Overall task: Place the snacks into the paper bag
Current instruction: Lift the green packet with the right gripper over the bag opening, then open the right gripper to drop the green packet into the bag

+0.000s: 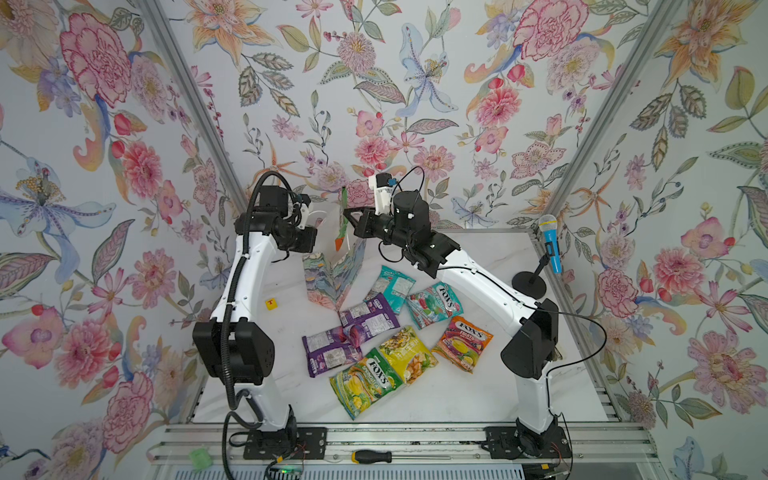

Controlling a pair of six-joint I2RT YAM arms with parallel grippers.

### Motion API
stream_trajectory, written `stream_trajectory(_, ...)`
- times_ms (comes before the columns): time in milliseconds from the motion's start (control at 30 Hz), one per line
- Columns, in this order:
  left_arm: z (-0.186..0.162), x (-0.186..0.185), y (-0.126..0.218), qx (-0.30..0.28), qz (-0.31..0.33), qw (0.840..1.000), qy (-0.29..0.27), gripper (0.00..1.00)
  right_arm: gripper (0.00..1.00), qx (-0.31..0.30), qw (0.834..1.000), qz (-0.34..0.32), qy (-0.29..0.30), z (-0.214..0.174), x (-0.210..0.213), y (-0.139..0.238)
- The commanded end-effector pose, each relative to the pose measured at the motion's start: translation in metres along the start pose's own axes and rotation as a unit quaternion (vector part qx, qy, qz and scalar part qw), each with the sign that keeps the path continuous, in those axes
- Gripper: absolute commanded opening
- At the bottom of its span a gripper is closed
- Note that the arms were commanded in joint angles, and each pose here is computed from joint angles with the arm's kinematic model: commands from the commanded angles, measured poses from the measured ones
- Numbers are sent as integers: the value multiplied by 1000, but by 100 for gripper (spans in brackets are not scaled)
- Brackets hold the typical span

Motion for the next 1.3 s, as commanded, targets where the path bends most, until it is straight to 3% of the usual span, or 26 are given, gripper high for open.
stream_trajectory(0, -2, 0, -7, 10, 0, 1000, 3, 0, 0, -47, 999, 23, 12, 19, 16, 17)
stream_trajectory(900, -6, 2, -9, 16, 8, 1000, 3, 0, 0, -7, 998, -7, -60, -26, -16, -1)
stream_trajectory(1000, -6, 2, -9, 16, 8, 1000, 3, 0, 14, -10, 998, -5, -60, -23, -15, 1)
stream_trajectory(1133, -6, 3, -10, 16, 8, 1000, 4, 0, 41, -21, 999, 0, -46, -11, -9, 6)
stream_trajectory(1267, -6, 3, -9, 16, 9, 1000, 4, 0, 45, -39, 998, -1, -40, 3, -8, 15)
Point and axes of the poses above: each gripper's point midway between its finger pads, its own y axis back along the fingers, its own x axis along the line the jaws close on, z = x × y, the point moved 7 cm from there along y, back along the fingers, and after that the axes turned 5 degrees about -y, right-handed, at the moved point
